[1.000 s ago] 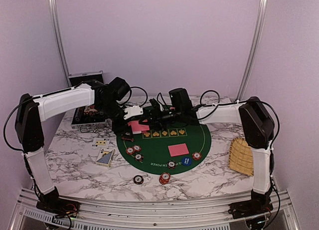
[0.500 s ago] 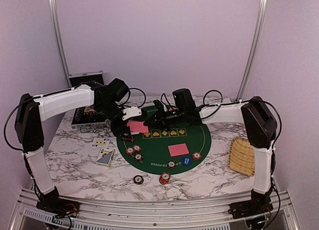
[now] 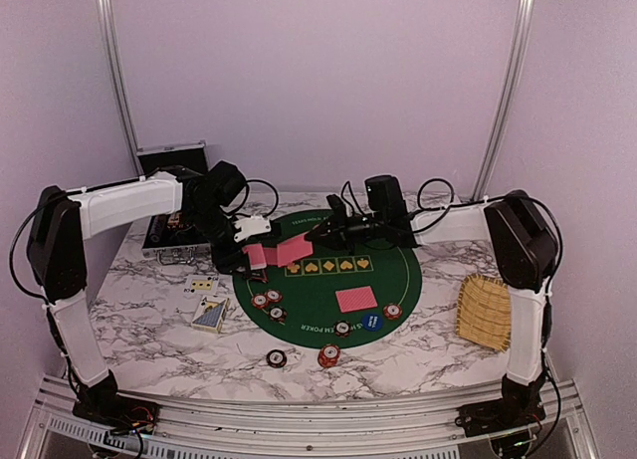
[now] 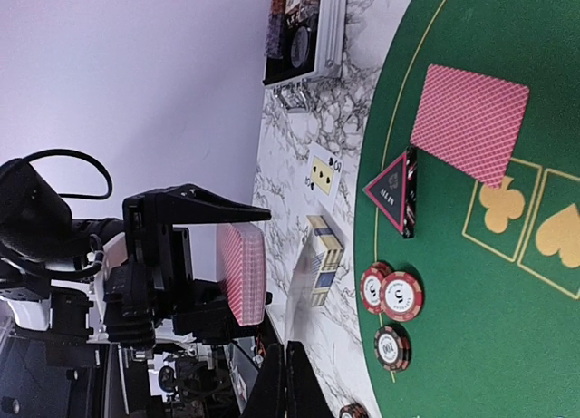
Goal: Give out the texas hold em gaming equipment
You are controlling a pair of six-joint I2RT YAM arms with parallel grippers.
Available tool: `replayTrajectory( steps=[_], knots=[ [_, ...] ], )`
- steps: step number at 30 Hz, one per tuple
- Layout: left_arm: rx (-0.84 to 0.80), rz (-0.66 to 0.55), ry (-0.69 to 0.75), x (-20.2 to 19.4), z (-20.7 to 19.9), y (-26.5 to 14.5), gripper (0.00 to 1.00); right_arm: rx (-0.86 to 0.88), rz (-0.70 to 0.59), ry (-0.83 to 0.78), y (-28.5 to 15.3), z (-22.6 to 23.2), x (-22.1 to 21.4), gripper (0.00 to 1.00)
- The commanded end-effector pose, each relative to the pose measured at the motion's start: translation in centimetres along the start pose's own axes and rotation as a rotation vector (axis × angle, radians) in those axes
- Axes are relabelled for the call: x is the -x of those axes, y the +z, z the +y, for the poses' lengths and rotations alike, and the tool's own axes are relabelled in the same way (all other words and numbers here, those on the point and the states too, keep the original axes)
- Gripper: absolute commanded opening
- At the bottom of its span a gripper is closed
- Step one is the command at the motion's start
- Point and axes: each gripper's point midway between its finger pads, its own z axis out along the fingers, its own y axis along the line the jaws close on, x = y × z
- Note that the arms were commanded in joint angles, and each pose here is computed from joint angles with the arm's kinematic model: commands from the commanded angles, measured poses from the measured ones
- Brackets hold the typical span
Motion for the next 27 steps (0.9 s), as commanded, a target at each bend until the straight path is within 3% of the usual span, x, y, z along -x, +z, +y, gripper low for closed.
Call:
replayTrajectory(
  steps=[1,15,27],
  knots=[
    [0.039,-0.037,-0.003,-0.3,0.6,-2.0,0.0,-0.023,-0.07,-0.061,-1.6,1.1,3.1,0.0],
    [0.022,-0.073,-0.009,0.0,-0.2,-2.9,0.0,-0.084,-0.203,-0.083,3.1,-4.0,9.5,0.0],
    [0.013,-0.09,-0.014,0.5,-0.3,-3.2,0.0,-0.103,-0.218,-0.052,9.0,-7.2,9.6,0.0]
  ],
)
